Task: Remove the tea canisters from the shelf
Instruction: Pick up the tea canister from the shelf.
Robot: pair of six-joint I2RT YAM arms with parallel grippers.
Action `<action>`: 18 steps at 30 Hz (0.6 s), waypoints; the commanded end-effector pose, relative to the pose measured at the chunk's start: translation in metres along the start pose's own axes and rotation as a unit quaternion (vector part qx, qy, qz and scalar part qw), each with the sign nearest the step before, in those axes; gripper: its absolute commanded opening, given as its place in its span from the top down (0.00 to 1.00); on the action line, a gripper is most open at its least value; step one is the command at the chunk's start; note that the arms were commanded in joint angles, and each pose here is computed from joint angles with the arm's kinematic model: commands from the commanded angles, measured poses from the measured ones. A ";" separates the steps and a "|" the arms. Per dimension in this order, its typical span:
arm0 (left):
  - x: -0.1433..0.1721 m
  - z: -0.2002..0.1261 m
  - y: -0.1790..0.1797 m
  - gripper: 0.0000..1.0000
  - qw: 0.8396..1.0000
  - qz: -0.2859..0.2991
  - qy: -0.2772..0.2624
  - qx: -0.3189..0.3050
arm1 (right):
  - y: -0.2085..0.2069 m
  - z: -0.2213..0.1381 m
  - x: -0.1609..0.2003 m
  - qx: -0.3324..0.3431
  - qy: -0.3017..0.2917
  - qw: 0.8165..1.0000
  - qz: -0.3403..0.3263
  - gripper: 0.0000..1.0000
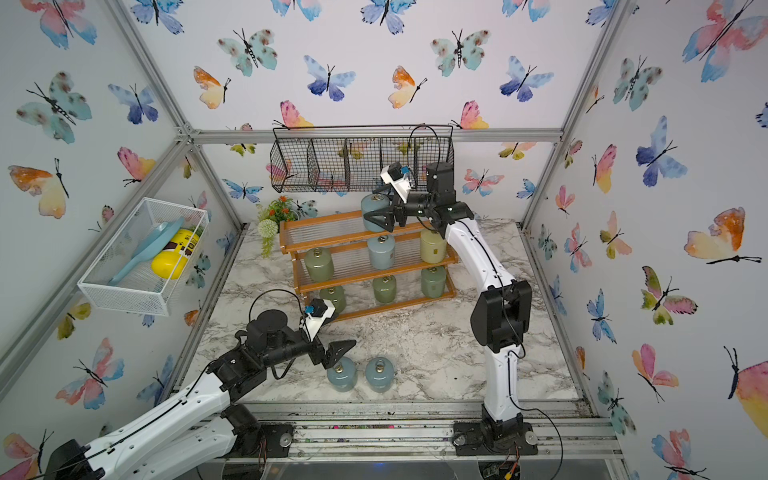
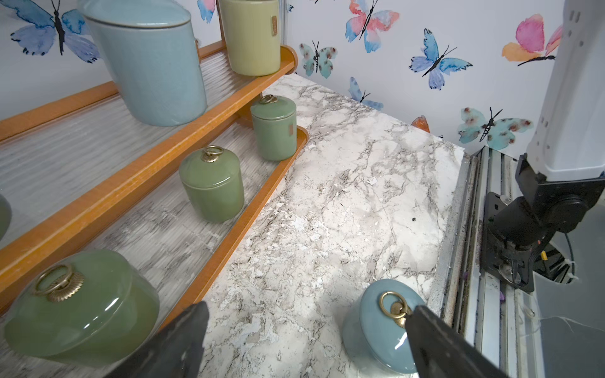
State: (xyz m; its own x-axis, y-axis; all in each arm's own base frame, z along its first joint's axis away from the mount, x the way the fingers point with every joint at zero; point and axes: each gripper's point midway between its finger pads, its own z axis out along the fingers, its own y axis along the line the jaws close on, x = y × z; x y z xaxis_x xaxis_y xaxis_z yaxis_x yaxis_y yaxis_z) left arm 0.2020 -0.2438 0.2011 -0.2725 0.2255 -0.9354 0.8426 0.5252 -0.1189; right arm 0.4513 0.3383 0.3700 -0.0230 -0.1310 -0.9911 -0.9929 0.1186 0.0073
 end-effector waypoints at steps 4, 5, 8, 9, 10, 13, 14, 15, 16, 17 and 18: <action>-0.002 -0.005 -0.001 0.02 1.000 0.005 -0.008 -0.001 | 0.002 0.010 -0.001 -0.003 0.003 1.000 0.003 0.00; -0.002 -0.005 -0.001 0.02 1.000 0.004 -0.008 -0.001 | 0.001 0.010 -0.001 -0.002 0.003 1.000 0.003 0.00; -0.001 -0.005 -0.001 0.02 1.000 0.002 -0.007 -0.001 | 0.000 0.013 0.001 0.000 0.005 1.000 0.005 0.01; 0.000 -0.006 -0.001 0.01 1.000 0.001 -0.007 -0.001 | 0.000 0.014 0.001 0.002 0.005 1.000 0.006 0.00; -0.001 -0.006 -0.001 0.02 1.000 0.002 -0.007 -0.002 | -0.001 0.014 0.002 0.004 0.006 1.000 0.007 0.00; 0.000 -0.007 -0.001 0.02 1.000 0.001 -0.007 -0.002 | -0.004 0.015 0.003 0.015 0.009 1.000 0.010 0.04; 0.000 -0.007 -0.001 0.02 1.000 0.001 -0.007 -0.002 | -0.005 0.014 0.003 0.019 0.011 1.000 0.012 0.06; 0.000 -0.008 -0.001 0.01 1.000 0.001 -0.007 -0.002 | -0.006 0.014 0.003 0.023 0.012 1.000 0.012 0.07; 0.000 -0.008 -0.001 0.02 1.000 0.001 -0.007 -0.003 | -0.008 0.014 0.004 0.027 0.013 0.999 0.013 0.09; 0.000 -0.008 0.000 0.02 1.000 0.002 -0.008 -0.005 | -0.008 0.014 0.004 0.030 0.014 0.999 0.015 0.11; 0.000 -0.009 0.000 0.02 1.000 0.002 -0.009 -0.005 | -0.009 0.014 0.004 0.032 0.014 0.999 0.015 0.13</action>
State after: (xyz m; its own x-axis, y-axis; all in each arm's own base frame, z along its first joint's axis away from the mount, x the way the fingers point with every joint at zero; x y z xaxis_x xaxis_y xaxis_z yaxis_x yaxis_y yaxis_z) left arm 0.1994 -0.2414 0.2104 -0.2501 0.2060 -0.9461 0.8449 0.5236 -0.1093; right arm 0.4558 0.3481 0.3640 -0.0465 -0.1520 -0.9873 -0.9865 0.1622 0.0215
